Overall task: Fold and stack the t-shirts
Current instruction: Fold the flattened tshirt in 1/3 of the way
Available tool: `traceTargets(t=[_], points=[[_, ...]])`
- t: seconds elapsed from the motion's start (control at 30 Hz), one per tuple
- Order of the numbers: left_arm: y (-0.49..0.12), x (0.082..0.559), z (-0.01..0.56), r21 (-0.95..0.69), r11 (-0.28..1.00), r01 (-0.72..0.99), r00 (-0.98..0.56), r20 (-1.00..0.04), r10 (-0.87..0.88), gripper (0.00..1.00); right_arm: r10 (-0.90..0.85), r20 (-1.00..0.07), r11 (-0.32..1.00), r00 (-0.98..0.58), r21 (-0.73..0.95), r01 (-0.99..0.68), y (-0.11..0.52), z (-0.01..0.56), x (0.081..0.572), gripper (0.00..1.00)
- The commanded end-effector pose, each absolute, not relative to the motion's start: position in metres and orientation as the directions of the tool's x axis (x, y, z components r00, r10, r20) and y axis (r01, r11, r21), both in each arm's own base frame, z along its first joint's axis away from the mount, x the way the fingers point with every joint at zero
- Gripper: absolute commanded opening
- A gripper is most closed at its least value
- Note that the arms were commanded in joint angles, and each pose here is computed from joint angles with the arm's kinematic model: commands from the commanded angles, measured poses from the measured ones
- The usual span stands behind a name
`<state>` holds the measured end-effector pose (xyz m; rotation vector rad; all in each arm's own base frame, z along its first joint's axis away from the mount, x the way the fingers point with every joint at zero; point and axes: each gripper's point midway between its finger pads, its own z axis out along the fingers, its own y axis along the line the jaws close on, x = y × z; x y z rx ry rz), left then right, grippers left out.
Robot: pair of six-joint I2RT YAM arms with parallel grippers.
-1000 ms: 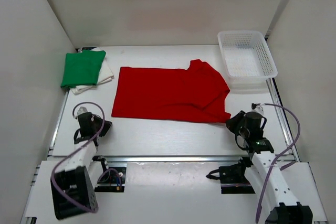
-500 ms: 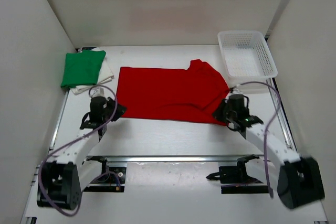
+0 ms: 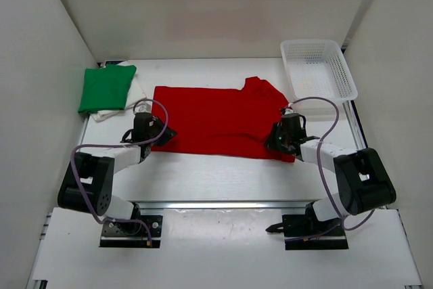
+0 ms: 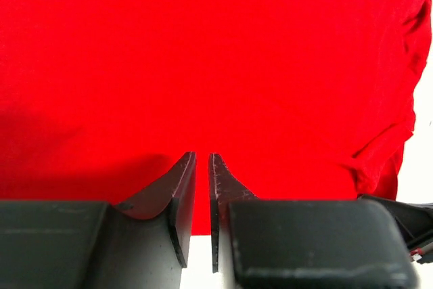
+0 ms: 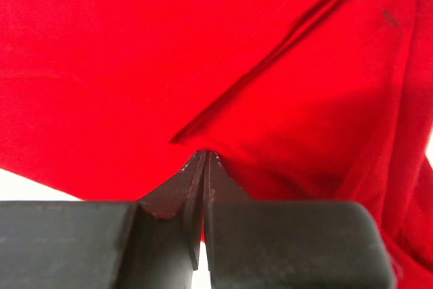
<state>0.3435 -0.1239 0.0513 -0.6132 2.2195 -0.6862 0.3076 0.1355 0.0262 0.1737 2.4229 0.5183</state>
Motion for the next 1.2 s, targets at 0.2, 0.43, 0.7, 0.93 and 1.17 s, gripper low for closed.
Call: traceTargets(t=[0.2, 0.43, 0.7, 0.93, 1.17], points=[[-0.086, 0.324, 0.032, -0.654, 0.693, -0.304, -0.552, -0.472, -0.687, 0.24, 0.247, -0.630, 0.903, -0.736, 0.426, -0.062, 0.150, 0.044, 0.344, 0.00], [-0.073, 0.308, 0.022, -0.659, 0.674, -0.335, -0.537, -0.454, -0.711, 0.24, 0.250, -0.611, 0.885, -0.751, 0.458, -0.078, 0.169, 0.039, 0.363, 0.00], [-0.083, 0.314, 0.060, -0.658, 0.709, -0.253, -0.513, -0.530, -0.675, 0.26, 0.208, -0.703, 0.856, -0.680, 0.467, -0.221, 0.219, 0.134, 0.456, 0.00], [-0.103, 0.322, 0.070, -0.656, 0.727, -0.202, -0.522, -0.556, -0.647, 0.26, 0.166, -0.716, 0.887, -0.678, 0.409, -0.215, 0.204, 0.107, 0.392, 0.00], [-0.124, 0.342, 0.047, -0.636, 0.744, -0.206, -0.612, -0.510, -0.605, 0.25, 0.091, -0.631, 0.880, -0.770, 0.412, -0.234, 0.214, 0.049, 0.330, 0.00]])
